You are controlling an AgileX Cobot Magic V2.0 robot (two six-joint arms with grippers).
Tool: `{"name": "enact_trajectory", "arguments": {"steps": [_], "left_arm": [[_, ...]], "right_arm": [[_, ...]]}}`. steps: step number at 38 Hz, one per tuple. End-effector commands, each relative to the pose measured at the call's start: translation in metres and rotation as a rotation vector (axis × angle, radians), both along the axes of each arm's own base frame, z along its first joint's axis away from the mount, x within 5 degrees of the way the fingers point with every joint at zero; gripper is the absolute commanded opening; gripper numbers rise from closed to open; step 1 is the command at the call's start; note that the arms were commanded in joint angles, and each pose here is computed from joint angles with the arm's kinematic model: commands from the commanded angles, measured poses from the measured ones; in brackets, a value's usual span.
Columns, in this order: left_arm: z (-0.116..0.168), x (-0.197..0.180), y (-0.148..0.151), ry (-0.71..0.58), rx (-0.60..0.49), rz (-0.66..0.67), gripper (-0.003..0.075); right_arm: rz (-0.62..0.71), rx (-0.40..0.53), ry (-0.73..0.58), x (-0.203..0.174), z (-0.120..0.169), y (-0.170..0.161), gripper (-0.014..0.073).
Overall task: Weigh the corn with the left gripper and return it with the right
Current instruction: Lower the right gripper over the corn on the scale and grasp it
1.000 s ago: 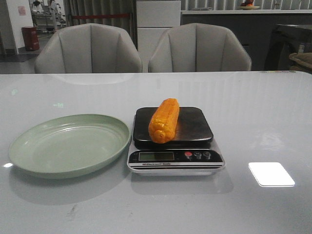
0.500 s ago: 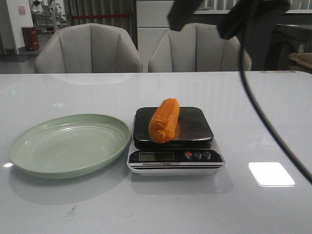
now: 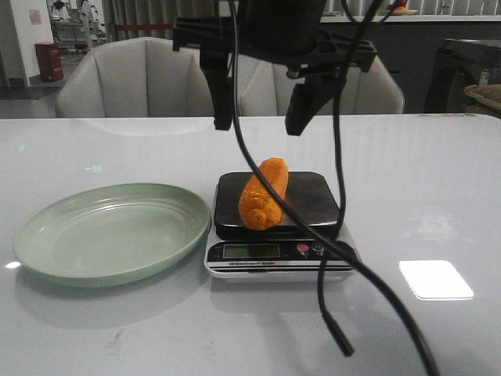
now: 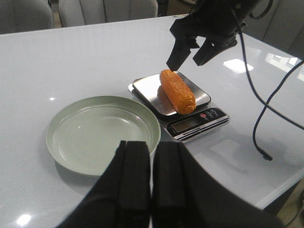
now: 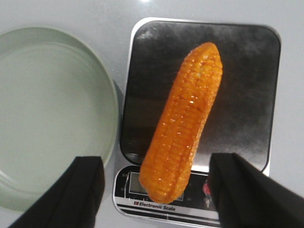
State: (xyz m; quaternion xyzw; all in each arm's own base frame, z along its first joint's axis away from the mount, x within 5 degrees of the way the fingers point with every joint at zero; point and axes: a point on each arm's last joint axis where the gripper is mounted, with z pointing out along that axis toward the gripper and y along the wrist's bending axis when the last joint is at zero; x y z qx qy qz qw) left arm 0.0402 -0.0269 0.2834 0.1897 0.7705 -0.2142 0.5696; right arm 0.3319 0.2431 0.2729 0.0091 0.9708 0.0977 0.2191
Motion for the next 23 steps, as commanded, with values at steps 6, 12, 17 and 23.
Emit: {"name": "enact_trajectory", "arguments": {"steps": [6,12,17,23], "left_arm": [[0.014,0.001,0.0,-0.073,-0.046,0.001,0.0114],[0.014,0.001,0.0,-0.073,-0.046,0.001,0.0114],[0.014,0.001,0.0,-0.073,-0.046,0.001,0.0114],[0.014,0.001,0.0,-0.073,-0.046,0.001,0.0114]], "right_arm": [[-0.139,0.033,0.025,0.008,-0.002,0.002,0.0552],[-0.168,0.033,0.059,0.013,-0.021,0.008,0.0552],[-0.172,0.035,0.083,0.017,-0.032,0.012,0.0484],[-0.167,0.061,0.059,0.023,-0.026,0.019,0.0249]]}}
